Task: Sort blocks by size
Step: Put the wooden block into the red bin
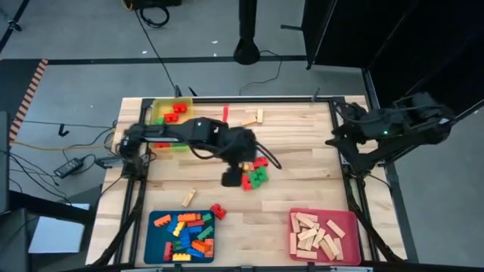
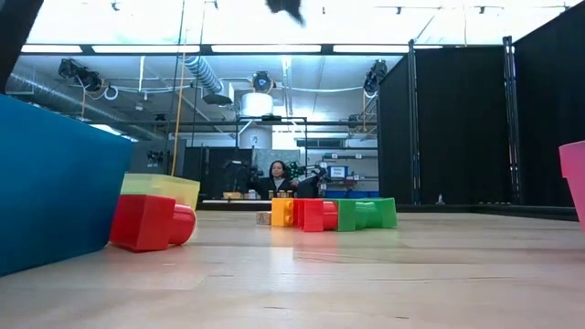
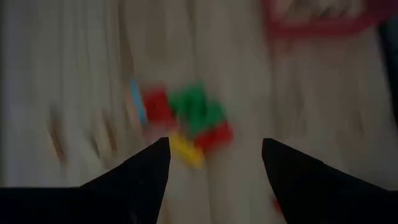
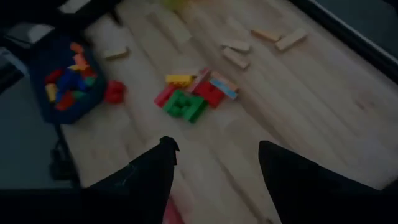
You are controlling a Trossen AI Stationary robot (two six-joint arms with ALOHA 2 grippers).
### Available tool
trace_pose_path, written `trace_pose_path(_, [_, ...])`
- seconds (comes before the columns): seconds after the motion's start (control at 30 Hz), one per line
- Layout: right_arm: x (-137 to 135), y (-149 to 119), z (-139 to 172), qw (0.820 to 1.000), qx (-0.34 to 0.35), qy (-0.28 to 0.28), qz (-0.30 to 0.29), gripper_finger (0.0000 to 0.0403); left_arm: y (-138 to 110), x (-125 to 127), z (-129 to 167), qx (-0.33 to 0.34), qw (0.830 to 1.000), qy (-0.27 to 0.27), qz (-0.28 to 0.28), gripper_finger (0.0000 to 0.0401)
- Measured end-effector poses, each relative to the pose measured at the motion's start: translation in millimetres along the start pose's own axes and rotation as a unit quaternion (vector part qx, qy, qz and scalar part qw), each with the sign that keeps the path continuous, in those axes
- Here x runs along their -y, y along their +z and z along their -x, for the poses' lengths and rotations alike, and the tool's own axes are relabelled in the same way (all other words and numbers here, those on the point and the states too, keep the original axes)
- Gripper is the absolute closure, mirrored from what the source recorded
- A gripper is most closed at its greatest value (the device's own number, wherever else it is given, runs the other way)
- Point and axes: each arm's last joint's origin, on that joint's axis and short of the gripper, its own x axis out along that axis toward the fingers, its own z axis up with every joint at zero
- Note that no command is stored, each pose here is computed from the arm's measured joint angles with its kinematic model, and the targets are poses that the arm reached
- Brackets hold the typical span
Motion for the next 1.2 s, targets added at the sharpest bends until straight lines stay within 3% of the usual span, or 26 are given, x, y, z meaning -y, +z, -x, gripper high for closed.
trace_pose_path(0.1, [1, -4, 5, 1.000, 0.001, 0.014, -0.002, 0.0158, -39, -2, 8, -0.045, 0.995, 0.033, 0.082, 0.0142])
trace_pose_path(0.23, [0, -5, 6, 1.000, 0.003, 0.016, 0.001, 0.0158, -100, 14, 8, -0.063, 0.978, 0.077, 0.185, 0.0142])
trace_pose_path(0.4, [-3, -5, 4, 1.000, -0.001, 0.017, 0.010, 0.0158, -164, 47, -13, -0.059, 0.922, 0.111, 0.365, 0.0142])
trace_pose_path(0.53, [-5, -5, 3, 1.000, -0.001, 0.014, 0.015, 0.0158, -199, 70, -39, -0.087, 0.886, 0.134, 0.436, 0.0142])
trace_pose_path(0.8, [-4, -4, 2, 1.000, 0.018, -0.004, 0.017, 0.0158, -223, 83, -61, -0.127, 0.829, 0.168, 0.518, 0.0142])
trace_pose_path(1.2, [-4, -3, 2, 0.999, 0.027, -0.012, 0.027, 0.0158, -226, 96, -105, -0.194, 0.810, 0.174, 0.526, 0.0142])
